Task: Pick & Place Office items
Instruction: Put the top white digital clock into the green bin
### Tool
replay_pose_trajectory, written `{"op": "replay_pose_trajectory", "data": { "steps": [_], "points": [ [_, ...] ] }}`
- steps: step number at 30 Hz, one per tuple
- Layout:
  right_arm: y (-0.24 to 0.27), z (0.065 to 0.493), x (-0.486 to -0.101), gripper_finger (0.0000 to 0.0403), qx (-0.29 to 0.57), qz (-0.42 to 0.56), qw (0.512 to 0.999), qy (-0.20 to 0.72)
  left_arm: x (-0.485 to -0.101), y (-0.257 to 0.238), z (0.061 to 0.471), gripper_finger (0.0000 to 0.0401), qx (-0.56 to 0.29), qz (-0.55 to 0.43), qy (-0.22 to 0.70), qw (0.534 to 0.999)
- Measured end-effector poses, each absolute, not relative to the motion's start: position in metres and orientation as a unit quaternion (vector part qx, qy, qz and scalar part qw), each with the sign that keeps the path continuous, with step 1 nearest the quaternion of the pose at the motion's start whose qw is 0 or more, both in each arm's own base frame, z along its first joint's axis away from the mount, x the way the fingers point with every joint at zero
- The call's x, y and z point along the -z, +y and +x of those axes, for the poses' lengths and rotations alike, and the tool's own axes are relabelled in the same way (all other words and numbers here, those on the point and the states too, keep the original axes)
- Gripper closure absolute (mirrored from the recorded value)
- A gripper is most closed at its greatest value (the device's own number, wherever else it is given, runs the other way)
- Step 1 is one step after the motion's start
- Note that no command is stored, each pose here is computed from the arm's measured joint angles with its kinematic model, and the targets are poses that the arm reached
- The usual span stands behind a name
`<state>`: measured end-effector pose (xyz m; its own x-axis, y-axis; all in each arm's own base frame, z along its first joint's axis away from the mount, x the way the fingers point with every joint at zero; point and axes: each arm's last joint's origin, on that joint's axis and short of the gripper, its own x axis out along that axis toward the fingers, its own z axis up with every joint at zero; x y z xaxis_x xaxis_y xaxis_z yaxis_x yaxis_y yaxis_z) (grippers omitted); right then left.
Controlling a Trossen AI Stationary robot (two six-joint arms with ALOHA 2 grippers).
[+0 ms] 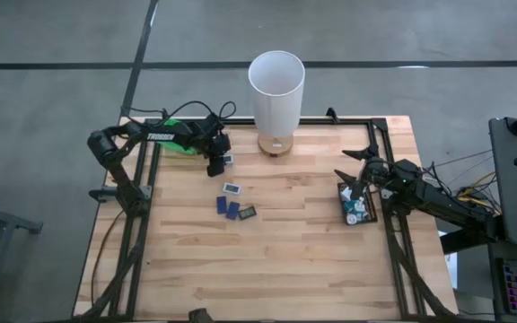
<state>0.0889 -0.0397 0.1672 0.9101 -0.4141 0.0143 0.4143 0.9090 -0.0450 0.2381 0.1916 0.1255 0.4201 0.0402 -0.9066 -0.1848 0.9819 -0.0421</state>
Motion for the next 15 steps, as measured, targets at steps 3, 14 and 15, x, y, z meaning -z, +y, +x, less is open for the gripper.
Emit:
{"op": "replay_pose_trajectory", "data": {
  "steps": [3,14,15],
  "points": [
    [-0.0397,0.0889,-0.1673,0.0054,0.212,-0.024,0.977,-0.002,-0.1255,0.1915,0.2381,0.0247,-0.067,-0.070,0.534,0.840],
    [-0.0397,0.0889,-0.1673,0.0056,0.212,-0.024,0.977,-0.002,-0.1263,0.1919,0.2386,0.0257,-0.069,-0.075,0.534,0.839],
    [-0.0397,0.0889,-0.1672,0.0054,0.212,-0.024,0.977,-0.002,-0.1263,0.1919,0.2386,0.0257,-0.069,-0.075,0.534,0.839]
  ]
}}
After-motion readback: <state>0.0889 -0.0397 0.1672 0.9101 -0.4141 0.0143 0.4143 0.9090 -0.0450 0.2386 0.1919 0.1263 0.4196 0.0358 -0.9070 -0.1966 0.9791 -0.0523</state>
